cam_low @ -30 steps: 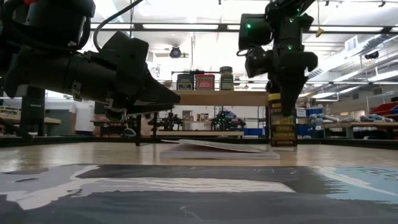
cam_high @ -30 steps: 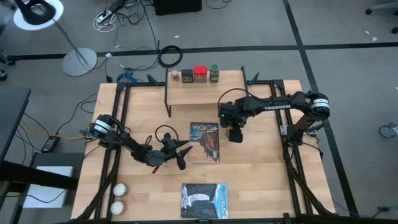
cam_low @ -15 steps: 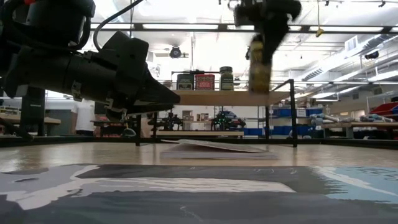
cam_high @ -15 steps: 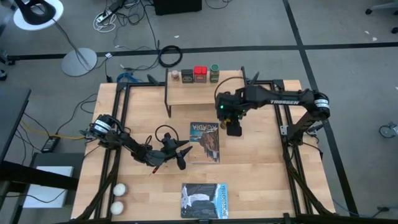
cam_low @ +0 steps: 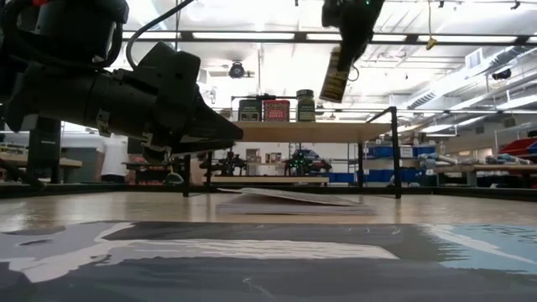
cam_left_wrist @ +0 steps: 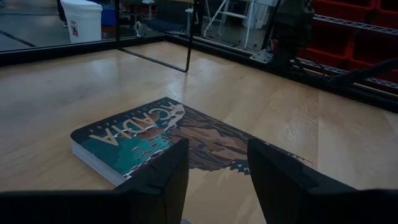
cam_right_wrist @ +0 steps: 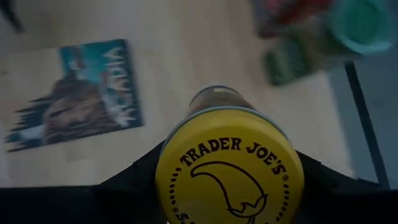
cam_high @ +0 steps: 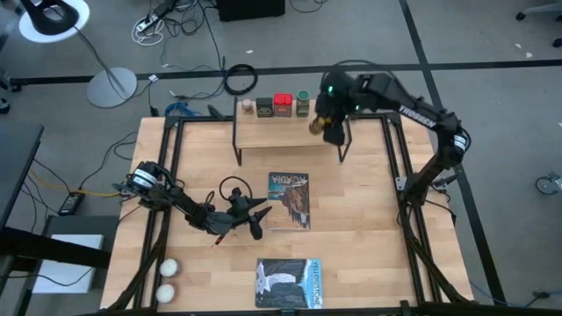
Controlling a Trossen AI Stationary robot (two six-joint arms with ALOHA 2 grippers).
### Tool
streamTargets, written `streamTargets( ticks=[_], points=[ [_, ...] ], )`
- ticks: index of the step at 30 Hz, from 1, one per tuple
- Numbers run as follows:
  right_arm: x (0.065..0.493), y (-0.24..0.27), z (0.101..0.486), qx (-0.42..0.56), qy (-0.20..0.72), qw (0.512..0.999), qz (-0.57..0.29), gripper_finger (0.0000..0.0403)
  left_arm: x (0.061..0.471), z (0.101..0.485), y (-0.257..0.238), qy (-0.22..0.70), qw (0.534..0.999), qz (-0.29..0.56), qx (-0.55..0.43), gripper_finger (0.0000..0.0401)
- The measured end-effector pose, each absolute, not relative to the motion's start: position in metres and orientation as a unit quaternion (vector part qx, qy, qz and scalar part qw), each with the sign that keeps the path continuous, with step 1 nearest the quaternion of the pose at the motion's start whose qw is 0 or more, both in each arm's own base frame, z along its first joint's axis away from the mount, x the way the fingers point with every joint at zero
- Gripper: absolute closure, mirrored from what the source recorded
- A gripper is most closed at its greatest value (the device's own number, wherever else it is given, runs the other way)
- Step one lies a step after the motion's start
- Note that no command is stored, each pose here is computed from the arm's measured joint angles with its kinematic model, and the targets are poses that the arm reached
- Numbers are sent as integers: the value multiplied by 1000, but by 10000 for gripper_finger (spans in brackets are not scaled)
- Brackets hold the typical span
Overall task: Shelf spices
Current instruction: Put the yellow seasoning bottle on the shelf
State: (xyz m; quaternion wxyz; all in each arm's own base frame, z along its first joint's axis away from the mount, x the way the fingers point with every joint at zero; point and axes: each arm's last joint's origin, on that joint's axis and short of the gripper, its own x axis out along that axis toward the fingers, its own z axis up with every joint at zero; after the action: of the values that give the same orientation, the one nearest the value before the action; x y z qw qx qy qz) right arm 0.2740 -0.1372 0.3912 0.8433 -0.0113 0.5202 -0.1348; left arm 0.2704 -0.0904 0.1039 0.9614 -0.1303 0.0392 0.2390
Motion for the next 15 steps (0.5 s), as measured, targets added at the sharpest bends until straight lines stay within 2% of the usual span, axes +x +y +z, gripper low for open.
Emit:
streamTargets(
  ticks=[9,15],
  points=[
    [252,-193,391,11,483,859,-169,188,270,104,-90,40,961,239,-130,234],
    [254,-220,371,37,508,842,-178,188,270,104,-90,39,961,239,-130,234]
  ],
)
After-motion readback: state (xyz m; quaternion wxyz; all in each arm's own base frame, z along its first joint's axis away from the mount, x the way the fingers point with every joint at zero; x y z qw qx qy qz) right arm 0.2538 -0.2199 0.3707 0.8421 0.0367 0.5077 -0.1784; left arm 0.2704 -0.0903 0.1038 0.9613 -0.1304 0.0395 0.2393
